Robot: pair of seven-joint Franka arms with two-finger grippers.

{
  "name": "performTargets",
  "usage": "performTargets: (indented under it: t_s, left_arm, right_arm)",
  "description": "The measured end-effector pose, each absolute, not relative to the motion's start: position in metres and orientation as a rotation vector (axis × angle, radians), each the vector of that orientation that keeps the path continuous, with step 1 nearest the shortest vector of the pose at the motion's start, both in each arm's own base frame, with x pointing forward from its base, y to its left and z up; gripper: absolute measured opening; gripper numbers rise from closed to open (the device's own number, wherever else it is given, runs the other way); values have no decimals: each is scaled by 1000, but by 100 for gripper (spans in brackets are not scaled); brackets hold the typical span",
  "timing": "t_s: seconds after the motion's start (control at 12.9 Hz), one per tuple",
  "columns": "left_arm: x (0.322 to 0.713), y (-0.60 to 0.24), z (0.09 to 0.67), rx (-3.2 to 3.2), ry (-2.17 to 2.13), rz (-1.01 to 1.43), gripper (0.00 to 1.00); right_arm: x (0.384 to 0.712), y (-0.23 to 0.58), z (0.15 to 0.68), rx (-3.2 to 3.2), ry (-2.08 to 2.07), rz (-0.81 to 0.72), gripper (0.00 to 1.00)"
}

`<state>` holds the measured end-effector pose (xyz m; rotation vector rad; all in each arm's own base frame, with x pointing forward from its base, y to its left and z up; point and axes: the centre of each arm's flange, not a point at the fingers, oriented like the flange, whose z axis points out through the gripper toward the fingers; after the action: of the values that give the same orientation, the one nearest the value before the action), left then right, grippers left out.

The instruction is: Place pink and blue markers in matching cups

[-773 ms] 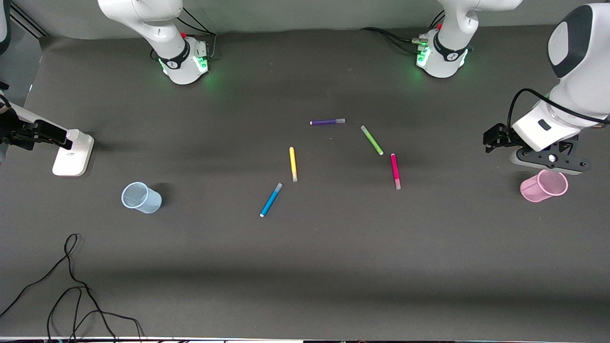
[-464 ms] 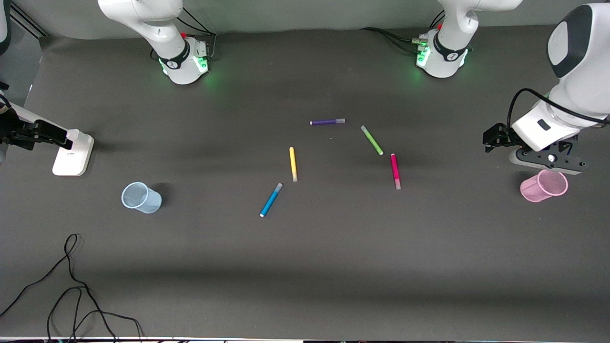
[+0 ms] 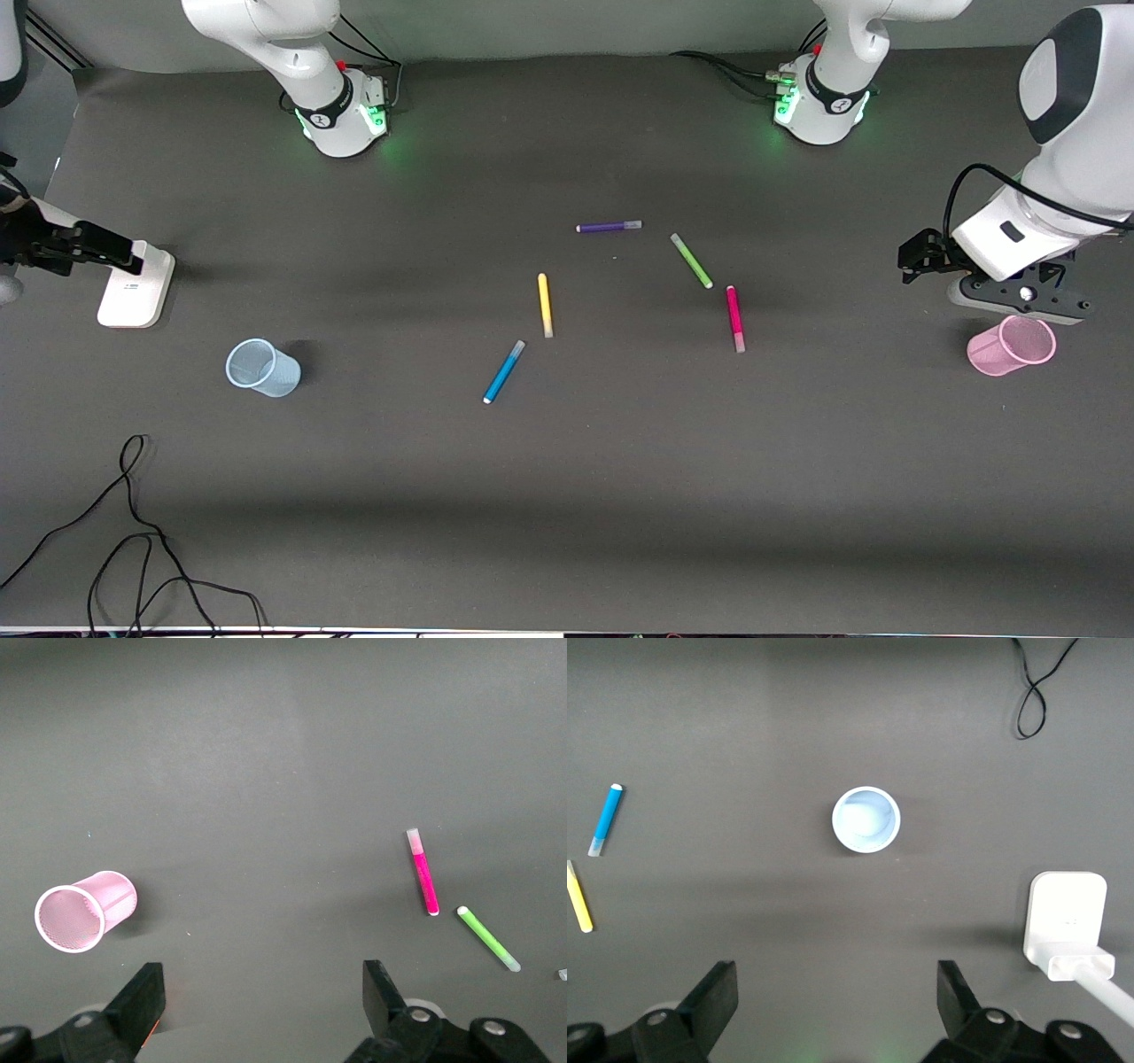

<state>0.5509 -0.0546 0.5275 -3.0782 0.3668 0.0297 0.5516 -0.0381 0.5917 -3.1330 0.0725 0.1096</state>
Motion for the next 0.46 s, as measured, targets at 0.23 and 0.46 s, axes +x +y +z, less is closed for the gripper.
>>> performTargets:
  t_s: [0.23,0.46]
  left_arm:
    - [551,-55,529,-3078,367,24,100]
    - [552,-55,533,-3078,368,14,100]
  right_arm:
    - [556,26,588,-3140,118,95,100]
    - [562,112,576,-3136,227,33,100]
